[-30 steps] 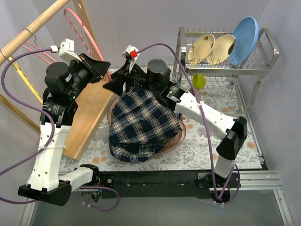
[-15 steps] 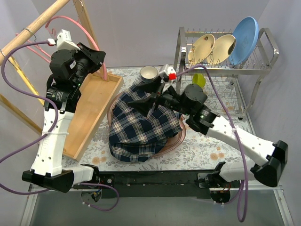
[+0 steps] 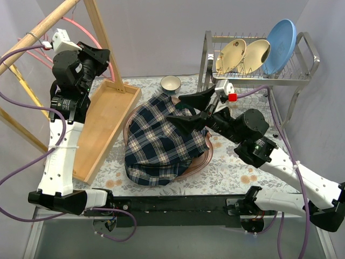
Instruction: Remove the skirt from the hanger
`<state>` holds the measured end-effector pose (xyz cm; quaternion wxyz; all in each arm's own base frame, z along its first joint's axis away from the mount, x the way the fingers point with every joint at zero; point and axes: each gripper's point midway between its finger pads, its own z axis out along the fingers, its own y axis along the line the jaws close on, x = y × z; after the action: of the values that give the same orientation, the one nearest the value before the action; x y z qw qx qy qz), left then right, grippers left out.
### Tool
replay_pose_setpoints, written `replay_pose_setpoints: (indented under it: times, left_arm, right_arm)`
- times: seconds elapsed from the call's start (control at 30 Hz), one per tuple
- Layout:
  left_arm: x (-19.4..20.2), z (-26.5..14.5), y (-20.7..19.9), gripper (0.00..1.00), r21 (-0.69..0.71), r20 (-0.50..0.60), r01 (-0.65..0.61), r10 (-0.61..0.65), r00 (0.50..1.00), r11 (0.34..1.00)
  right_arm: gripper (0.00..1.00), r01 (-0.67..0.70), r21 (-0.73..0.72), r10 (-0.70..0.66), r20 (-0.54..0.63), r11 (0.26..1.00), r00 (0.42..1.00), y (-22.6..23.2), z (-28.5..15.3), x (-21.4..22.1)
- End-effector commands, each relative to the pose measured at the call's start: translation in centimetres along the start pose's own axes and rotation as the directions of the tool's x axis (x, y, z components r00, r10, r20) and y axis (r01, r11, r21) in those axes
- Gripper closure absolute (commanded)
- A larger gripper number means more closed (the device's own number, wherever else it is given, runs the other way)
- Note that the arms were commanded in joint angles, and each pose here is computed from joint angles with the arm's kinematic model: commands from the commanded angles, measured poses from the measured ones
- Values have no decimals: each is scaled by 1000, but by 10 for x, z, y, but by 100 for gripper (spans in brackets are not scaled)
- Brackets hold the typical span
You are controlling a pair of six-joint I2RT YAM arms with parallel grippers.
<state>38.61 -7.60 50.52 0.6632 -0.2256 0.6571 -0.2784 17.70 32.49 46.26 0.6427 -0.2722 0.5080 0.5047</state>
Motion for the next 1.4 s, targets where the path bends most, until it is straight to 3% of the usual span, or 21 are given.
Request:
replay_pose_setpoints:
  times: [0.0, 0.27, 0.47, 0.83, 0.9, 1.0, 1.07, 1.1, 1.13, 1.37]
  left_arm:
    - [-53, -6, -13, 100, 35, 166, 27, -32, 986, 999]
    - [-69, -1, 12, 100, 0, 221, 81, -79, 972, 997]
    - [-47, 8, 27, 100, 12, 148, 120, -120, 982, 993]
    - [-39, -5, 11, 100, 99, 102, 128, -138, 985, 987]
    - [-40, -9, 7, 80, 115, 99, 121, -132, 986, 986]
    - [-39, -17, -7, 34, 176, 70, 79, -92, 993, 981]
    - [-38, -26, -21, 22, 234, 50, 54, -68, 996, 971]
    - [-40, -33, -27, 7, 259, 51, 38, -53, 997, 965]
    - [-39, -37, -31, 2, 278, 45, 32, -46, 998, 960]
    - [-7, -79, -54, 2, 461, -67, -41, 80, 995, 886]
  right_arm:
    - [2, 26, 46, -30, 71, 999, 997, -2, -15, -27]
    - [2, 32, 66, -38, 96, 997, 995, -2, -21, -41]
    - [2, 28, 69, -36, 111, 997, 993, -1, -25, -44]
    - [2, 22, 94, -33, 114, 995, 993, -5, -29, -45]
    - [2, 20, 95, -31, 116, 995, 993, -5, -31, -44]
    - [2, 12, 96, -22, 108, 995, 994, -5, -33, -41]
    - [2, 2, 104, -12, 87, 995, 996, -7, -33, -35]
    - [2, -8, 113, 3, 43, 994, 999, -9, -34, -25]
    - [2, -13, 150, 8, 37, 989, 999, -15, -35, -25]
    - [2, -131, 376, 185, -112, 917, 976, -44, -60, 19]
